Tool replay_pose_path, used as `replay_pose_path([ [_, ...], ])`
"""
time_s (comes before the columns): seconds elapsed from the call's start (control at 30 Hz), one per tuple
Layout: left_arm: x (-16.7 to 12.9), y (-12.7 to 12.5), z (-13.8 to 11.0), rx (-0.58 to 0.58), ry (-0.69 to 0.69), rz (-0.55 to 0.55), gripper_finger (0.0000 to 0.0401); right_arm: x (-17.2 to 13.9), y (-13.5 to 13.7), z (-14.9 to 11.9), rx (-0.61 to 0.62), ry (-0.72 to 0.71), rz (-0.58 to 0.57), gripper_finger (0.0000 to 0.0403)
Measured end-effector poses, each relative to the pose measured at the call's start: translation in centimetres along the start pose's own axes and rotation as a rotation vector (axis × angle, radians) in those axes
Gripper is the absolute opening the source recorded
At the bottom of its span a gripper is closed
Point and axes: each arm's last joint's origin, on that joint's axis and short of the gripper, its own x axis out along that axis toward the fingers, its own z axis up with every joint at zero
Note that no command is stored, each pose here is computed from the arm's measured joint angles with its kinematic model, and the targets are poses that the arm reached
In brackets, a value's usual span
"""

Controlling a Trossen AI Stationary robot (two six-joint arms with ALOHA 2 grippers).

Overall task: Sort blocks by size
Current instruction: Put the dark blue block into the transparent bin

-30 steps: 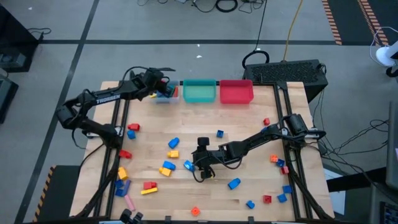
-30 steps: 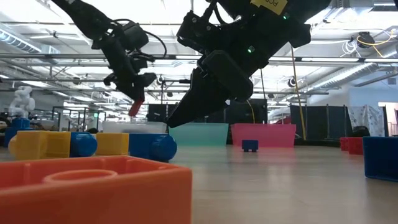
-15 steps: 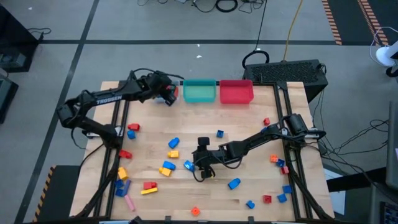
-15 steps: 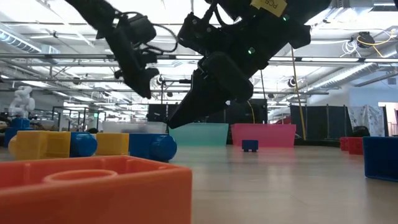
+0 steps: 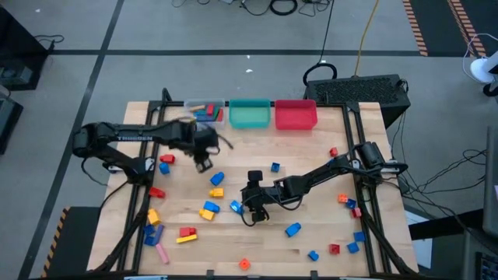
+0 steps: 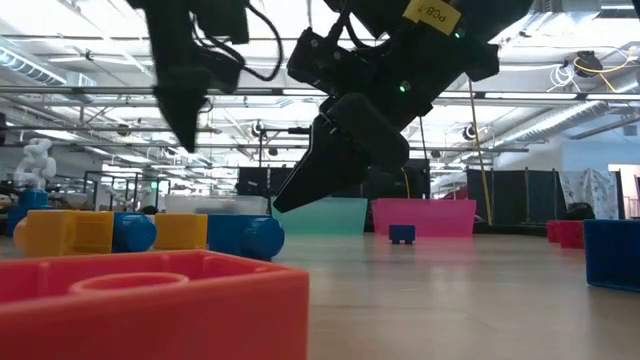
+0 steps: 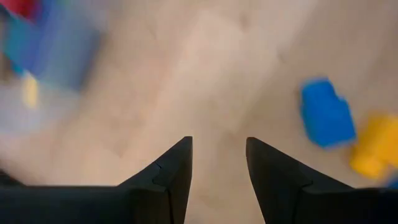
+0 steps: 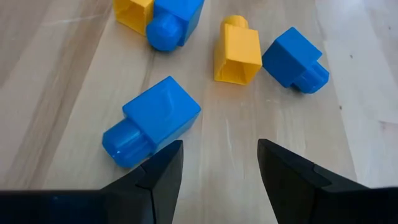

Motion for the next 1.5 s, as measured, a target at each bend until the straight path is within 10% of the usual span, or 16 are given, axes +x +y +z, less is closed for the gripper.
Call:
replay_pose_path([
  [0.43, -2.0, -7.7, -6.2, -0.228, 0.268, -0.138, 0.0153, 0.0, 0.0, 0.0, 0.000, 0.000, 0.000, 0.0194],
  [1.5, -3.5, -17.3, -18.4, -0.620, 0.332, -0.097, 0.0153, 0.0, 0.0, 0.0, 0.007, 0.001, 0.000, 0.0194],
])
